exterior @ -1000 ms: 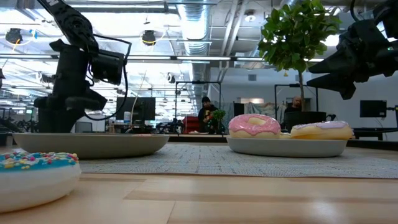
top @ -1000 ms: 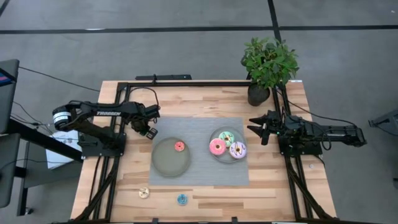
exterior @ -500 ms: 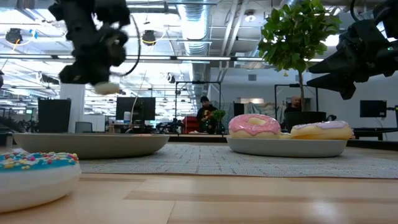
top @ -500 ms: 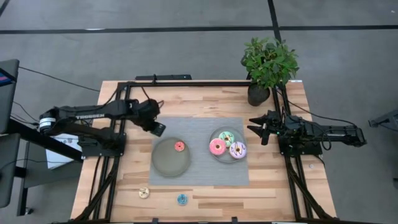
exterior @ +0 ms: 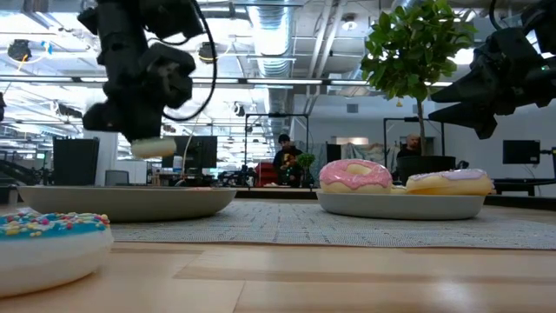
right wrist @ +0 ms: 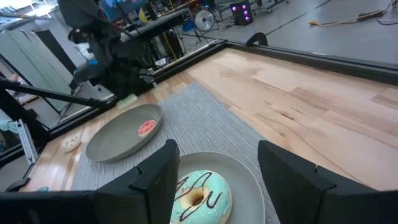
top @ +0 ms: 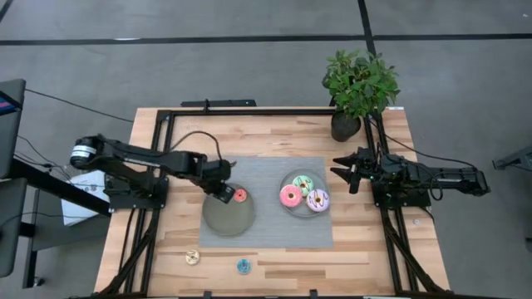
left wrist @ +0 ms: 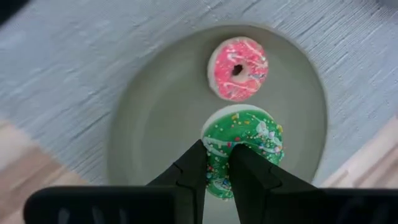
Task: Pick & Place donuts
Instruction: Put the small green donut on the brown plate
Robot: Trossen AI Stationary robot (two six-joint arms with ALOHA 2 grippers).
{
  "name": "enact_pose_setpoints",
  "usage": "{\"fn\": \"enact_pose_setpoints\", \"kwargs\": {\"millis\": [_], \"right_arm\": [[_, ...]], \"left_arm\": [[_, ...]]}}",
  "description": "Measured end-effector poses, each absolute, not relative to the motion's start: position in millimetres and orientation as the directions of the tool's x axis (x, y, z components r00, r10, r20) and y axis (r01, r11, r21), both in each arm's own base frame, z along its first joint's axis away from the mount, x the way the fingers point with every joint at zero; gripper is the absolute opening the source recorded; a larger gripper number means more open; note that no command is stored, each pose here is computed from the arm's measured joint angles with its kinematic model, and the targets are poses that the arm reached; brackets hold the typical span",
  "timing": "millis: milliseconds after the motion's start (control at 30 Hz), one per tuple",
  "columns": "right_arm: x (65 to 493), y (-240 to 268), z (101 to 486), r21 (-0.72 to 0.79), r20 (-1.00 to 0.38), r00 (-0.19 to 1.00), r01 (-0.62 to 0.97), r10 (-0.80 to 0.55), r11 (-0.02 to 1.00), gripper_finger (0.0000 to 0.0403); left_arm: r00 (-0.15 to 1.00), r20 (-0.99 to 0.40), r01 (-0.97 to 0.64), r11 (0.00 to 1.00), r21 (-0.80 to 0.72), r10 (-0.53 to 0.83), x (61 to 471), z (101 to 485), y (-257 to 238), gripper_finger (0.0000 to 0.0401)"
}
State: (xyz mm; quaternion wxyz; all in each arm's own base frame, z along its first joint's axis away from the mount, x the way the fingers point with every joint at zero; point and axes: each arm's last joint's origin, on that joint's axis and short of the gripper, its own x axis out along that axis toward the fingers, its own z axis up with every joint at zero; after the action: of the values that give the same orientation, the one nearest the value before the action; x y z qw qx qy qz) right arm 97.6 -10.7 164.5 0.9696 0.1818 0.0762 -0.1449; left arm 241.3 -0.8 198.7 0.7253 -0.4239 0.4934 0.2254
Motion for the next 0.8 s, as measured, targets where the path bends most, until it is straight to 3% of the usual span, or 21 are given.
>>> {"fn": "enact_pose_setpoints", "kwargs": {"millis": [333, 633, 800], "right_arm": [[98, -11, 164, 0.329, -0.2, 0.946, 0.308, -0.253, 0.893, 0.0209], [98, -11, 164, 0.329, -0.201, 0.946, 0.308, -0.253, 0.893, 0.0209], [97, -11, 164, 0.328, -0.204, 0.946, 0.308, -0.252, 0.893, 0.0209]], "left_arm": [[0.337, -0.938, -0.778, 0.538, -0.325, -0.079, 262, 163, -7, 0.0054], [0.311, -0.951, -0.811, 0.525, -0.258, 0.012, 259, 163, -4, 0.0054], [0.224, -0.975, -0.831, 0.525, -0.184, 0.012, 254, 156, -4, 0.0054]]}}
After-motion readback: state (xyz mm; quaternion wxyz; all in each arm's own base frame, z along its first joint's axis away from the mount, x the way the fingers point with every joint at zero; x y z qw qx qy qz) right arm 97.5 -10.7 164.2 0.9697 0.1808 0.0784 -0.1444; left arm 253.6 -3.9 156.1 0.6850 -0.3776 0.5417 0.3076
